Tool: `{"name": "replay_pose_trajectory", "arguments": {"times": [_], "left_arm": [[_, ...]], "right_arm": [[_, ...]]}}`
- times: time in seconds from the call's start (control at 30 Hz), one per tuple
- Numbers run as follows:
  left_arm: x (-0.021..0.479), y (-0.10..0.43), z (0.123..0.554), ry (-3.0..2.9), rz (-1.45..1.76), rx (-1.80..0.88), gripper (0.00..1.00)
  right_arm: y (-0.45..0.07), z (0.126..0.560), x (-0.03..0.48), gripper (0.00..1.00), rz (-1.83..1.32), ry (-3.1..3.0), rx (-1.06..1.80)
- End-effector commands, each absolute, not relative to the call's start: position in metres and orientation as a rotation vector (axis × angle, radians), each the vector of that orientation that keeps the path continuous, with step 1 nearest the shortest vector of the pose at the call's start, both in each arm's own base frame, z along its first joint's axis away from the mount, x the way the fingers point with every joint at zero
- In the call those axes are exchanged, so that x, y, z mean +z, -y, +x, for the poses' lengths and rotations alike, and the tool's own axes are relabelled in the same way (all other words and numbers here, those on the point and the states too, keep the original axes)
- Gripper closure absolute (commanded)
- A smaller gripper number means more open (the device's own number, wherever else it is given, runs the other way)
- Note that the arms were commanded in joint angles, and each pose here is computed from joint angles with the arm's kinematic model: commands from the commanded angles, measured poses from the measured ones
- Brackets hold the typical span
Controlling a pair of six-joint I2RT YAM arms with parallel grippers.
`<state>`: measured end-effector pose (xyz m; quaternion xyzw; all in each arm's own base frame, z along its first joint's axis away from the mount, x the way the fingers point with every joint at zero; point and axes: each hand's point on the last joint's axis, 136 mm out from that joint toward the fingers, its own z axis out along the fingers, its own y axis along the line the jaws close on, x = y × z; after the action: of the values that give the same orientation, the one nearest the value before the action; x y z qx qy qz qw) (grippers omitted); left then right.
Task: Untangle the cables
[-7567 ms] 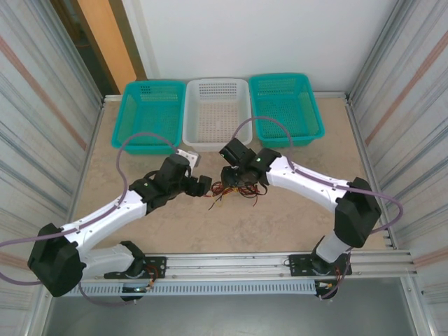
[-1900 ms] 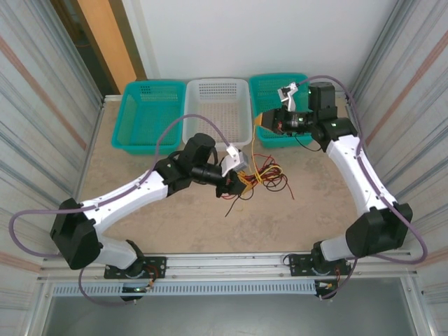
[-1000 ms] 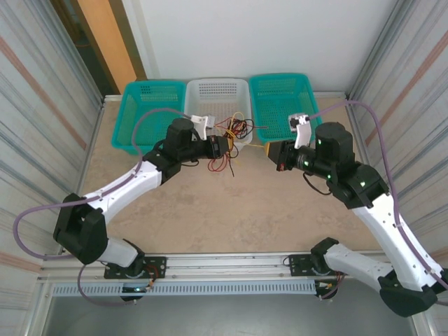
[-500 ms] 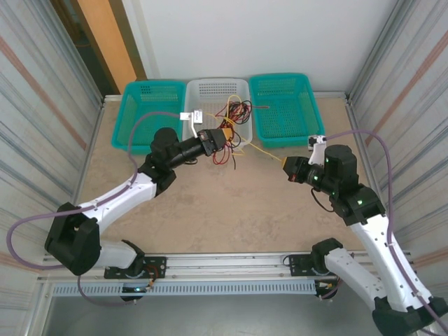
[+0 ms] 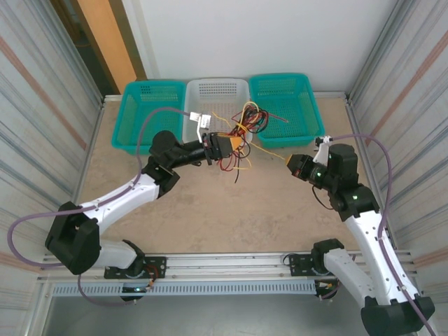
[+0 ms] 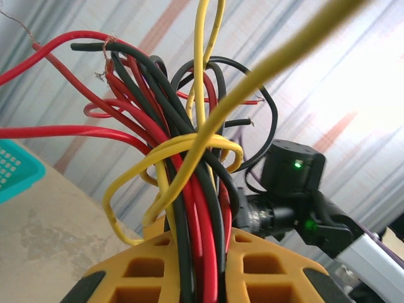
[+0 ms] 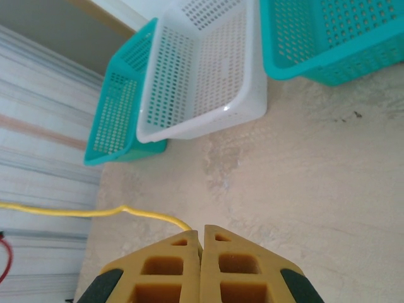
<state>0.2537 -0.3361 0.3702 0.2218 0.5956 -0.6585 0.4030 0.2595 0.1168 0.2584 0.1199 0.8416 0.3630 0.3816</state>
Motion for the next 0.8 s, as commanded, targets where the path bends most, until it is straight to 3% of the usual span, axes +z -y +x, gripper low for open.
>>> {"name": "replay_pose_trajectory", "arguments": {"times": [0.0, 0.77], "left_arm": [[0.414, 0.332, 0.230, -1.306, 0.705, -1.659, 1.00], [0.384, 0.353, 0.181, -1.311, 1.070, -1.669, 1.00]], "right_arm": [[-0.100, 0.268, 0.250, 1.00, 0.436, -2.134, 0.857], [-0.111, 0.300, 0.266, 1.00, 0.477, -2.163, 0.981]]}}
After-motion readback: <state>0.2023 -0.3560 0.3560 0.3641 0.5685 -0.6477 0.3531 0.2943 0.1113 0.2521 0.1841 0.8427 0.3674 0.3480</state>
